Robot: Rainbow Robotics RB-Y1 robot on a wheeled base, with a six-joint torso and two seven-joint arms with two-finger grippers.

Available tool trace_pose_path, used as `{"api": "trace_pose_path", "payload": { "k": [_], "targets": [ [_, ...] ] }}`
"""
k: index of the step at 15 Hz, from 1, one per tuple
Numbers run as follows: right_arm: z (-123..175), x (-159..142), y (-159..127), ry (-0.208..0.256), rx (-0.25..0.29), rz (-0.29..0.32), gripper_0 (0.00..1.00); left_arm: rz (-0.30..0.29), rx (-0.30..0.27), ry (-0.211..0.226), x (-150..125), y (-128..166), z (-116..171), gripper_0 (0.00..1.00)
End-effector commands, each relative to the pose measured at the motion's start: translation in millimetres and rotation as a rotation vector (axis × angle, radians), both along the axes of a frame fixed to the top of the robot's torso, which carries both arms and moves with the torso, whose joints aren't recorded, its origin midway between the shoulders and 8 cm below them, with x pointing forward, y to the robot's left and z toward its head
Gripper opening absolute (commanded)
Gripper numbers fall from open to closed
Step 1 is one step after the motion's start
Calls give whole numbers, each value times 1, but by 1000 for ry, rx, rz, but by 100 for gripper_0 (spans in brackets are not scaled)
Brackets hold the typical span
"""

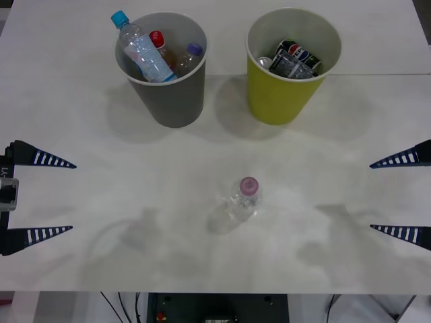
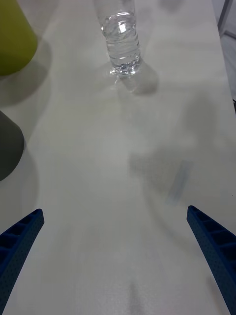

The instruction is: Put the can into the green bin and the plastic bottle into the gray bin

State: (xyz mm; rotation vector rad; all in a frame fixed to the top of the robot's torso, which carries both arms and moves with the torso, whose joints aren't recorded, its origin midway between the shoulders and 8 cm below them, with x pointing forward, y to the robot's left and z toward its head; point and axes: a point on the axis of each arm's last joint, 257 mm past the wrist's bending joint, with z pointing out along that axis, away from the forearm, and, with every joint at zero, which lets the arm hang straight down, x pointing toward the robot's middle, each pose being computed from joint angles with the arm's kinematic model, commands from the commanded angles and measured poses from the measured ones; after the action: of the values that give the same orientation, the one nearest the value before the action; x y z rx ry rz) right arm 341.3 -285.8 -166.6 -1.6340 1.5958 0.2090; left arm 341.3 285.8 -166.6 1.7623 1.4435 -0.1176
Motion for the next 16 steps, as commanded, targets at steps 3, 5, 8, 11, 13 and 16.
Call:
{"api": "trace_pose_path", "payload": {
  "k": [3, 5, 8, 11, 13, 16],
  "targets": [
    [-6, -4, 9, 14, 42, -2, 100, 0, 0, 0, 0, 0, 0, 100],
    [0, -2, 13, -6, 52, 4, 100, 0, 0, 0, 0, 0, 0, 100],
    [1, 2, 18, -38, 67, 13, 100, 0, 0, 0, 0, 0, 0, 100],
    [-3, 6, 35, -69, 104, 39, 100, 0, 0, 0, 0, 0, 0, 100],
    [-9, 9, 47, -90, 141, 60, 100, 0, 0, 0, 0, 0, 0, 100],
    [-21, 16, 53, -115, 197, 87, 100, 0, 0, 0, 0, 0, 0, 100]
  ]
}}
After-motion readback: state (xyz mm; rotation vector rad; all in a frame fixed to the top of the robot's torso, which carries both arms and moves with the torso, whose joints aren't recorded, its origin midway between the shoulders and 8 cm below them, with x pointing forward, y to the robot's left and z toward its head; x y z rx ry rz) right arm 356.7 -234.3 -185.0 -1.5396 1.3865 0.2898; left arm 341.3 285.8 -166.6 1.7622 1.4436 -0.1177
